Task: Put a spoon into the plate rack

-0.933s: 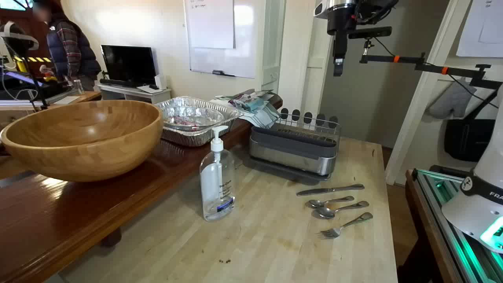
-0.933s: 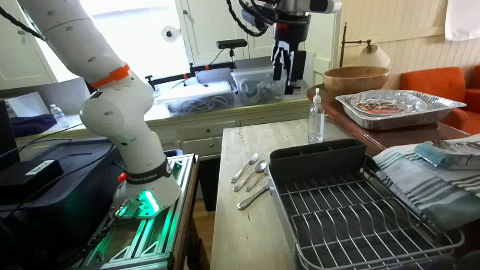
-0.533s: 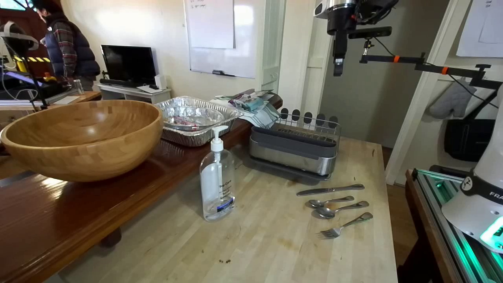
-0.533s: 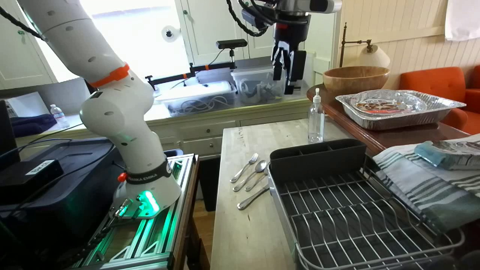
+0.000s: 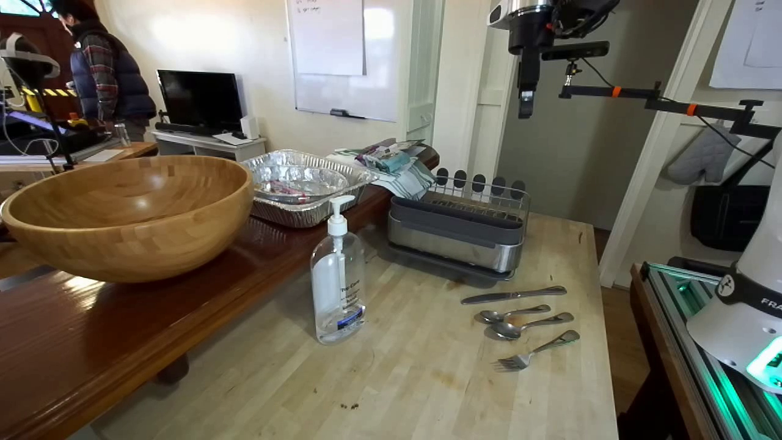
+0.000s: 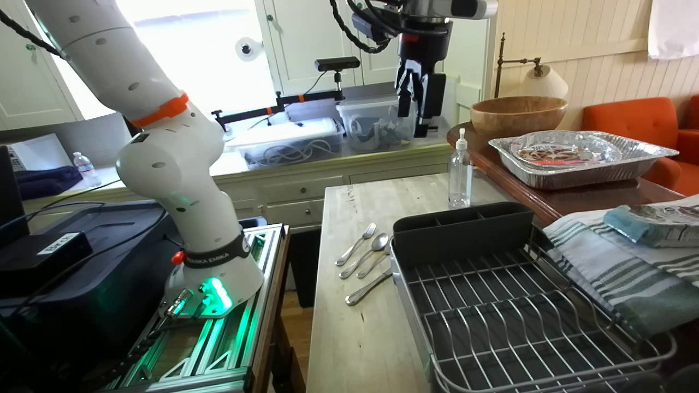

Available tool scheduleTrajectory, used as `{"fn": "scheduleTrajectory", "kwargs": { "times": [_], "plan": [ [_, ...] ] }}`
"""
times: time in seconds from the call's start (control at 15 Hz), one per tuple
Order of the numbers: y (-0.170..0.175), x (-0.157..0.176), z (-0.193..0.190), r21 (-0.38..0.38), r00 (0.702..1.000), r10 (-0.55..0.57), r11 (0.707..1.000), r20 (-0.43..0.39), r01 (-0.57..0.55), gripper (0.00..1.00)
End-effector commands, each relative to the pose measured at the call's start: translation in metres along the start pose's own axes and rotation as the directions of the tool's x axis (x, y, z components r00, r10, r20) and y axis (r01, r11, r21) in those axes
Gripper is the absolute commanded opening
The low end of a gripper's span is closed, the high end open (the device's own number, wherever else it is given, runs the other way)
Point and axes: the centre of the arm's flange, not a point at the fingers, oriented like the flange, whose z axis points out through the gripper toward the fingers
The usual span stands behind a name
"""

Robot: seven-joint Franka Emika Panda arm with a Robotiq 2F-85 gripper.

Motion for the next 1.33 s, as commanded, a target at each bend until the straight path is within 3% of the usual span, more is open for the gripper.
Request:
{"fn": "scheduleTrajectory", "kwargs": {
  "times": [0.0, 0.2, 0.67, 1.27],
  "plan": [
    [0.0, 0.0, 0.0, 0.0, 1.0, 0.0, 1.0, 0.0, 0.0, 1.0],
    [-0.03, 0.021, 0.023, -0.007, 0.995, -0.085, 0.996, 0.057, 0.086, 1.0],
    [-0.106, 0.032, 0.072, -0.058, 0.964, -0.22, 0.971, 0.148, 0.231, 1.0],
    [-0.11, 0.022, 0.146, 0.04, 0.905, -0.295, 0.954, 0.307, 0.297, 1.0]
  ]
}}
